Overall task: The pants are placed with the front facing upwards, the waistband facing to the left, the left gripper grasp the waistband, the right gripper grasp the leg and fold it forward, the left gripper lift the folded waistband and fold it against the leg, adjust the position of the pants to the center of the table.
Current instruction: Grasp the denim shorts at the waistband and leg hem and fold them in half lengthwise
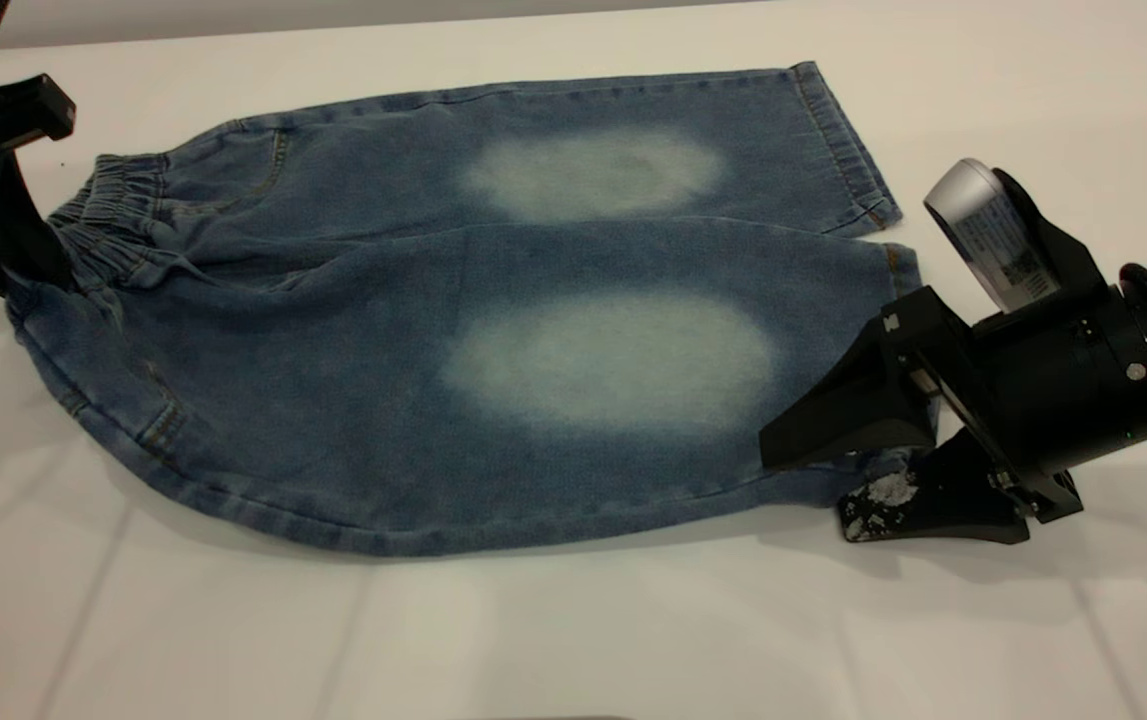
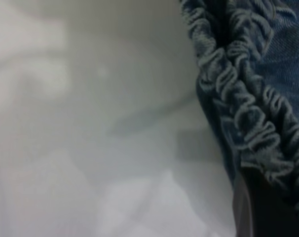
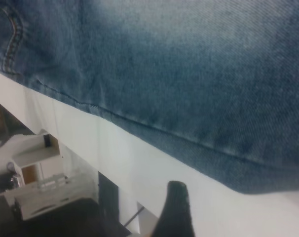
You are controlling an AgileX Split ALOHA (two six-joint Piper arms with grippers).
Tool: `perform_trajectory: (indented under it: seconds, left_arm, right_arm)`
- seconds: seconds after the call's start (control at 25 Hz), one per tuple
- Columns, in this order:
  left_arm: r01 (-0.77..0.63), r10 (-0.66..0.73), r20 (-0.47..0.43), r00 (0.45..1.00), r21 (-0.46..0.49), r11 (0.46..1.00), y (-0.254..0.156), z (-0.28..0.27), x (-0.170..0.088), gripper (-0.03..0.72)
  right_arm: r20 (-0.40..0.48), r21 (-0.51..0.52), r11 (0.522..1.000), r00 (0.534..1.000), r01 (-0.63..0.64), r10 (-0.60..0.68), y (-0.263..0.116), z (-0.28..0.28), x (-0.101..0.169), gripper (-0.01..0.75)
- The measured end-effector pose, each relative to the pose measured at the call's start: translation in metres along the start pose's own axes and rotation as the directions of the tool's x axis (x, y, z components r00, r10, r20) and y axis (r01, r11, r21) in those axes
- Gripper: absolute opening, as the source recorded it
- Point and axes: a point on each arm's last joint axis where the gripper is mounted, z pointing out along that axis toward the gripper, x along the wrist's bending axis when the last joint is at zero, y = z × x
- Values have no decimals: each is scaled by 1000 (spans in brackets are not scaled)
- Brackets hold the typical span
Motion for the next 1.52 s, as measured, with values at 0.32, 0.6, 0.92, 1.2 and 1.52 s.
perform_trajectory:
  seconds: [0.32,0.6,0.92,1.2,1.52]
  left_arm:
    - [-16,16,1,1000,0,1000,0,0,0,87]
    - [-20,20,2,1000,-1,1000,0,0,0,87]
    - [-18,18,3,1000,-2,1000,0,0,0,88]
    - [-16,16,4,1000,-2,1000,0,0,0,90]
    - [-15,15,5,1000,-2,1000,0,0,0,90]
  right_arm:
    - [14,119,993,1000,-27,26,-7,-7,-4,541]
    - [73,99,995,997,0,-8,1,-31,5,541]
    - [173,84,996,985,-40,25,1,-31,-5,541]
    - [164,44,999,986,-21,13,6,-30,-5,541]
    - [124,-83,996,992,15,-5,17,-29,-3,541]
